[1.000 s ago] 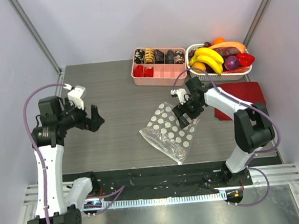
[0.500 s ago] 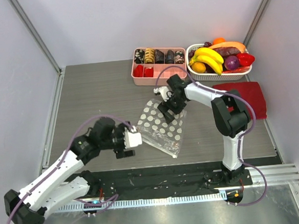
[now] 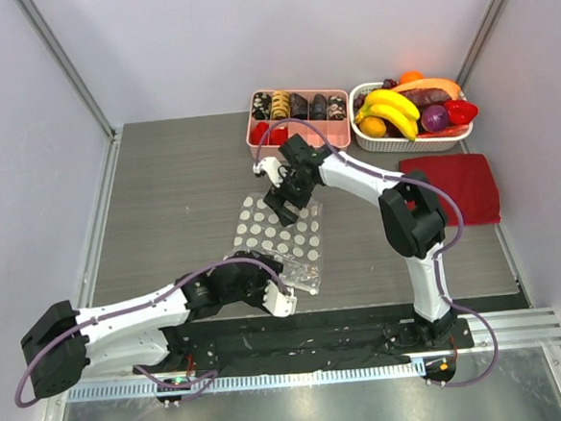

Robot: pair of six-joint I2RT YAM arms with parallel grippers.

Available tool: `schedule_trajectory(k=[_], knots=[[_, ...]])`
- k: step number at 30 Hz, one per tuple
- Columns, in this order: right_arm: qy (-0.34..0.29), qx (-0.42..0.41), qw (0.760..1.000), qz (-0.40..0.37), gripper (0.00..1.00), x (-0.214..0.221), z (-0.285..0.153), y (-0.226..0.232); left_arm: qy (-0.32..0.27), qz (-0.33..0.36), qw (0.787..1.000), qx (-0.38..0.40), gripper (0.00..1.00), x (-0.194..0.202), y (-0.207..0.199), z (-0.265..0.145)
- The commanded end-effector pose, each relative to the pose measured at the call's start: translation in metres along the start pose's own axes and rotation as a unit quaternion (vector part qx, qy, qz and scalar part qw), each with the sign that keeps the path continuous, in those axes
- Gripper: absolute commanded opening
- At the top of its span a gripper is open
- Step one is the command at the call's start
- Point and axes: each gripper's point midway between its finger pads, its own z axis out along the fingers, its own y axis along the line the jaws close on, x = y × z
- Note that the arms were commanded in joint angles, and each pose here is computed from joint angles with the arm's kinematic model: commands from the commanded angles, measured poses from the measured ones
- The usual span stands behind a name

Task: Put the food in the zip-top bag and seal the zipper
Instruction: Pick up the zipper food storage bag at the center of the board.

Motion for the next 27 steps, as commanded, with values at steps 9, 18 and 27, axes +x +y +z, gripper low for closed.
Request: schedule_trajectory(k=[9, 18, 27], knots=[[-0.124, 0.026, 0.990, 0.065, 0.91, -0.061, -0.088, -0.005, 0.092, -0.075, 0.993, -0.020, 0.00, 0.007, 0.027, 0.016], [-0.301, 0.028, 0.915, 0.268, 0.95, -0.050, -0.242, -0.088, 0.182, -0.445, 0.877, -0.013, 0.00, 0.007, 0.080, -0.010], [-0.363, 0.058, 0.890, 0.270, 0.96, -0.027, -0.317, -0.079, 0.132, -0.696, 0.681, -0.188, 0.00, 0.036, 0.177, -0.102]])
